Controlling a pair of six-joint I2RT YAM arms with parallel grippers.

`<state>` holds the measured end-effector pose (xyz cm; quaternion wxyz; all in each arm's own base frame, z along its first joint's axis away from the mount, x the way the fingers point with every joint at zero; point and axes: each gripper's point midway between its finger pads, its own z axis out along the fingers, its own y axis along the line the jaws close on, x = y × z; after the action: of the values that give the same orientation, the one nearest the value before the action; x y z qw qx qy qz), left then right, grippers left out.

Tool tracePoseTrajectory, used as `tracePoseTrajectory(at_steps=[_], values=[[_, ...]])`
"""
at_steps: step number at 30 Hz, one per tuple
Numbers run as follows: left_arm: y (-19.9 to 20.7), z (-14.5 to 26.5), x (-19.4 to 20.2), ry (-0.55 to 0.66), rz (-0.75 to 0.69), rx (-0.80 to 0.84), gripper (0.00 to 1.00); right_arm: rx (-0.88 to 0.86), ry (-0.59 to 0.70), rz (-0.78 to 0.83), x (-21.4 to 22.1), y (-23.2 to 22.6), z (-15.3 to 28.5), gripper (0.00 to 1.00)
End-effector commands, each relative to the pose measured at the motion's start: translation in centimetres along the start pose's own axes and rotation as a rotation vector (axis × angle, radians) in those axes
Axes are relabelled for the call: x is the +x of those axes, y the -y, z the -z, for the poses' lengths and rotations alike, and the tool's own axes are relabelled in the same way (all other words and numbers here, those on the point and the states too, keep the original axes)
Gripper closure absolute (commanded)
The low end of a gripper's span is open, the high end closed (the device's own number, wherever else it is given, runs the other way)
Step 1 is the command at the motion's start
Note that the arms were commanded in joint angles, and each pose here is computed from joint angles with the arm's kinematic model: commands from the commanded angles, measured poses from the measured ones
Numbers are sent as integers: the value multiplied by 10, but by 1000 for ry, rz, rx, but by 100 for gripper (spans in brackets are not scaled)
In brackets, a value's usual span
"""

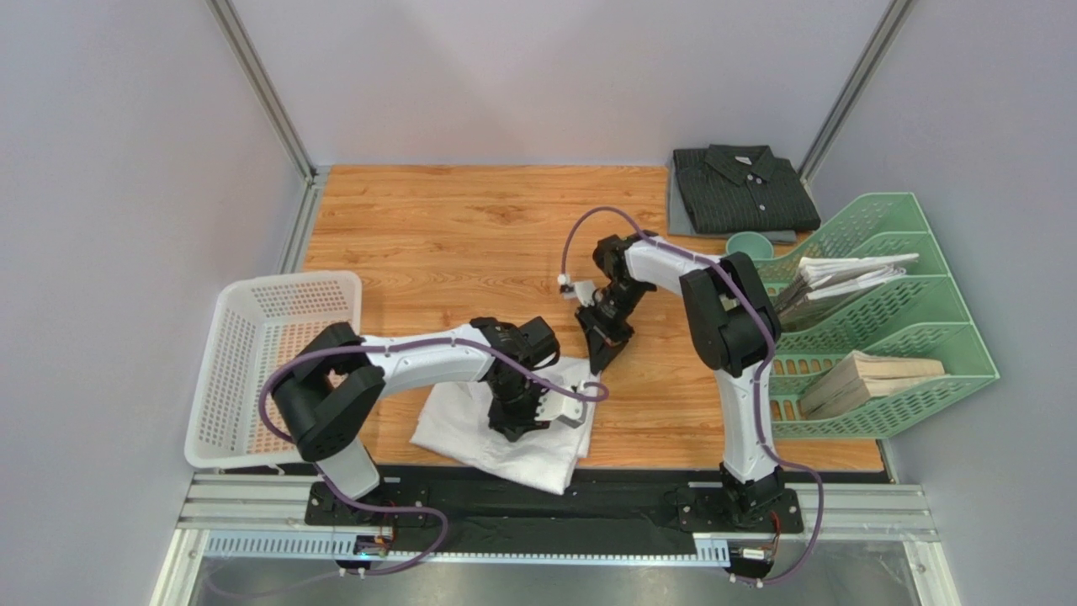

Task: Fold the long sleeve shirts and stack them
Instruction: Fold the shirt

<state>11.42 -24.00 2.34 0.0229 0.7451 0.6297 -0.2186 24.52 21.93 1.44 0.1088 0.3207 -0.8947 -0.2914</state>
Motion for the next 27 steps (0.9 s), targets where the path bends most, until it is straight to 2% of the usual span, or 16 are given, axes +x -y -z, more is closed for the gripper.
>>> tracePoseTrajectory(at_steps=[1,3,4,5,6,7,8,10,11,13,14,17,20,27], values=[[-27,2,-60,136,83,-45,74,170,150,42,-57,61,32,100],[-36,6,-67,142,117,-74,74,168,167,56,-64,56,46,99],[-39,15,-74,163,114,-88,71,183,180,90,-65,52,55,92],[-40,24,-72,176,137,-83,62,185,182,100,-63,48,63,88],[-34,34,-77,224,148,-47,57,190,193,114,-62,46,71,85],[-31,53,-81,275,155,-54,54,199,220,131,-63,42,82,73],[-32,67,-72,297,207,-49,49,203,276,150,-63,34,103,67],[-24,94,-70,374,205,-37,45,204,320,167,-58,27,120,55],[-27,106,-56,384,235,-47,43,216,362,195,-55,19,136,54],[-30,122,-45,408,250,-76,39,194,364,207,-43,10,134,52],[-40,129,-31,407,286,-106,39,169,406,232,-42,-5,141,52],[-60,139,-9,417,365,-138,38,107,409,229,-33,-20,127,49],[-81,135,6,405,419,-145,37,109,381,228,-28,-20,109,48],[-114,112,25,328,431,-130,35,102,316,182,-20,-4,72,47]])
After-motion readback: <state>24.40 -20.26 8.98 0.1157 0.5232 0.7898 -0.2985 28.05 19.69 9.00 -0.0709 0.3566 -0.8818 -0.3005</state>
